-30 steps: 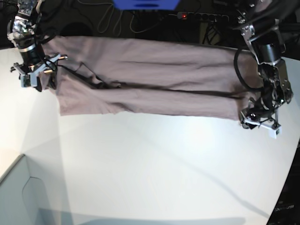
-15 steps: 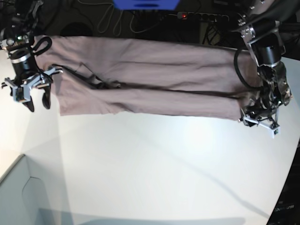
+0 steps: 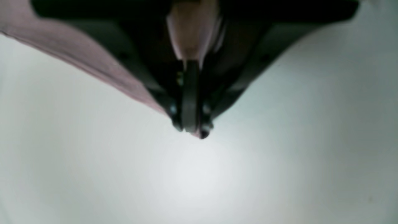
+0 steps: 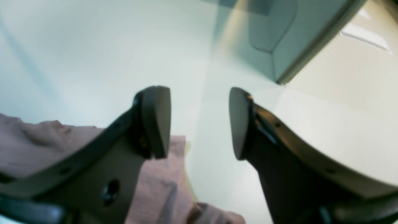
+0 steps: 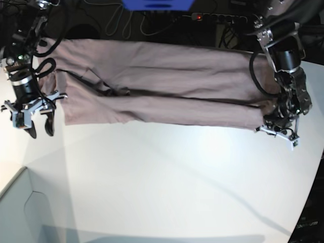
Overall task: Layout the t-shirt on the table in an organized manner, then fold the t-shirt properly
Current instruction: 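Release the hem and reposition both grippers at the folded shirt's ends, then grasp the folded shirt's ends with both grippers and pull it taut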
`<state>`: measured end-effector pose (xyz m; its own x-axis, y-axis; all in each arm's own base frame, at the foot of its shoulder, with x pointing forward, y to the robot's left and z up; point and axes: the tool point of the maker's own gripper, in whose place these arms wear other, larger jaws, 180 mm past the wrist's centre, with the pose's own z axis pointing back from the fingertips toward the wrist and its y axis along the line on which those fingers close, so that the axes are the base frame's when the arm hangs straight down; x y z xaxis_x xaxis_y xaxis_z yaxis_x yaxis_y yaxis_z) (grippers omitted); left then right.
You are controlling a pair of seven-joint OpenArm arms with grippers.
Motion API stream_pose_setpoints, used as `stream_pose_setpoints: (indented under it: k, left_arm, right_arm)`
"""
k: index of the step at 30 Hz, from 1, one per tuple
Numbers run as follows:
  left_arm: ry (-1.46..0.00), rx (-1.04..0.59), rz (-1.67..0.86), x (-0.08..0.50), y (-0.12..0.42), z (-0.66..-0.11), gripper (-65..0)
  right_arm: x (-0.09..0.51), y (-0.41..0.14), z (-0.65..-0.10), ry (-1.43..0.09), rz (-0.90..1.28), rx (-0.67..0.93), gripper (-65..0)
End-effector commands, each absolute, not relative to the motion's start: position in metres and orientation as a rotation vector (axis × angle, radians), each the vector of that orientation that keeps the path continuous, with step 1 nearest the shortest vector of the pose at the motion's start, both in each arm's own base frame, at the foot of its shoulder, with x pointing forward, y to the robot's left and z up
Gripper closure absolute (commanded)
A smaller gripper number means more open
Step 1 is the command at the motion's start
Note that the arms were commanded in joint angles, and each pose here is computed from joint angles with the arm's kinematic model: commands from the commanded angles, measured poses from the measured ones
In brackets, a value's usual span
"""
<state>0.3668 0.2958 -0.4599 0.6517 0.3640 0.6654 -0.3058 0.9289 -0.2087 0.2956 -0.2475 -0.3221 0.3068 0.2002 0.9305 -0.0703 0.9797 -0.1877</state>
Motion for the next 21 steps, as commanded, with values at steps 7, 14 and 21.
stream_pose_setpoints:
  k: [7,14,21]
  left_arm:
    - [-0.827,-0.063,0.373,0.378,0.306,-0.442,0.0]
    - [-0.833,-0.056,0.375,0.377,0.311,-0.440,0.0]
    - [-0.833,-0.054,0.372,0.378,0.311,-0.440,0.0]
  right_arm:
    - [0.341,-0.259,-0.310,-1.227,0.143,-0.122,-30.3]
    - [0.366,-0.274,-0.357,-1.017,0.088,-0.067,-39.8]
    - [0.358,-0.275,-0.410,-0.861,0.048,0.007,-40.2]
